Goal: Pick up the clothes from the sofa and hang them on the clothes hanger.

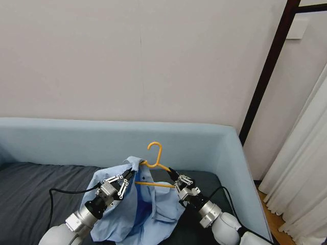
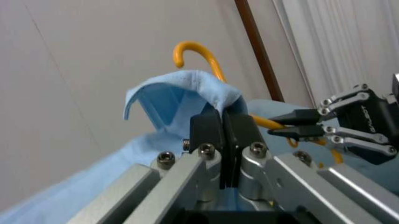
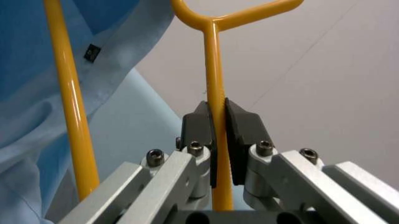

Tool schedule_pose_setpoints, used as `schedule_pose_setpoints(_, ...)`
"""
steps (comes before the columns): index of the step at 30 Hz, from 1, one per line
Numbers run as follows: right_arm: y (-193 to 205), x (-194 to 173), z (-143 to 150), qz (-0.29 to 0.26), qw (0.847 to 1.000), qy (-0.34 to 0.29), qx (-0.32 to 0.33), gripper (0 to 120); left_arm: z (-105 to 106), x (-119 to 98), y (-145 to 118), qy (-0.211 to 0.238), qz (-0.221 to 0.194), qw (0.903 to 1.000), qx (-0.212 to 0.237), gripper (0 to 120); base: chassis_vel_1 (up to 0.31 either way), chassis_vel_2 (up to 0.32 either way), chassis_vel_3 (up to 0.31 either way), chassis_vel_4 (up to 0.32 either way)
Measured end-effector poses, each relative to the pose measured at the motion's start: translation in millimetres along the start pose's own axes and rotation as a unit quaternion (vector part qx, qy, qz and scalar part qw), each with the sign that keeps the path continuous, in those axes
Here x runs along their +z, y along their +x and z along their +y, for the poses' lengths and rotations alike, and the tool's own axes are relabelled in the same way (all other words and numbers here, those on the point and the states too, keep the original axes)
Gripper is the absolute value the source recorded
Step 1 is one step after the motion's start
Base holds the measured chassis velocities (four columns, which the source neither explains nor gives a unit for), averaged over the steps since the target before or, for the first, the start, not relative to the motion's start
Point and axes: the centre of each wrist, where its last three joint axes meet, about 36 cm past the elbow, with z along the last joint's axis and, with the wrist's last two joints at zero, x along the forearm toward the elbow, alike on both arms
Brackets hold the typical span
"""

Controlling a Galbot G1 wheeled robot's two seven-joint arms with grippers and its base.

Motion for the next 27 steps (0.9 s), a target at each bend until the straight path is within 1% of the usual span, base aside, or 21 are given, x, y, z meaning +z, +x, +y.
schedule_pose_setpoints(5, -3.8, -7.2, 3.5, 0.013, 0.999, -0.025, 0.021, 4, -5.6, -0.8, 1.3, 0.004, -0.003, 0.9999, 0.010, 0, 0.000, 0.000, 0.000, 0.000)
schedule_pose_setpoints(12, -2.7, -18.4, 12.6, 0.026, 0.997, -0.058, 0.038, 4, -11.0, 0.4, 0.7, 0.006, -0.006, 0.9999, 0.012, 0, 0.000, 0.000, 0.000, 0.000)
schedule_pose_setpoints(14, -3.0, -21.4, 14.5, 0.025, 0.997, -0.061, 0.042, 4, -13.1, 0.8, 0.1, 0.007, -0.009, 0.9999, 0.006, 4, 0.000, 0.000, 0.000, 0.000)
schedule_pose_setpoints(15, -3.0, -21.4, 14.5, 0.025, 0.997, -0.061, 0.042, 4, -13.1, 0.8, 0.1, 0.007, -0.009, 0.9999, 0.006, 4, 0.000, 0.000, 0.000, 0.000)
schedule_pose_setpoints(16, -3.4, -22.3, 14.9, 0.025, 0.997, -0.060, 0.042, 4, -14.1, 0.8, -0.2, 0.008, -0.010, 0.9999, 0.002, 6, 0.000, 0.000, 0.000, 0.000)
schedule_pose_setpoints(19, -5.9, -22.3, 14.3, 0.024, 0.998, -0.049, 0.043, 4, -19.7, -1.2, -1.7, 0.016, -0.019, 0.9996, -0.014, 22, 0.000, 0.000, 0.000, 0.000)
schedule_pose_setpoints(20, -8.2, -20.6, 12.8, 0.026, 0.998, -0.045, 0.047, 4, -21.7, -2.3, -1.5, 0.017, -0.022, 0.9994, -0.019, 25, 0.000, 0.000, 0.000, 0.000)
schedule_pose_setpoints(21, -8.2, -20.6, 12.8, 0.026, 0.998, -0.045, 0.047, 4, -21.7, -2.3, -1.5, 0.017, -0.022, 0.9994, -0.019, 25, 0.000, 0.000, 0.000, 0.000)
schedule_pose_setpoints(23, -15.2, -18.4, 6.9, 0.030, 0.997, -0.041, 0.058, 4, -25.8, -6.0, -0.3, 0.020, -0.026, 0.9989, -0.033, 35, 0.000, 0.000, 0.000, 0.000)
schedule_pose_setpoints(26, -27.4, -20.3, -4.8, 0.028, 0.996, -0.041, 0.074, 4, -25.6, -10.9, 4.2, 0.016, -0.028, 0.9988, -0.036, 49, 0.000, 0.000, 0.000, 0.000)
schedule_pose_setpoints(27, -27.4, -20.3, -4.8, 0.028, 0.996, -0.041, 0.074, 4, -25.6, -10.9, 4.2, 0.016, -0.028, 0.9988, -0.036, 49, 0.000, 0.000, 0.000, 0.000)
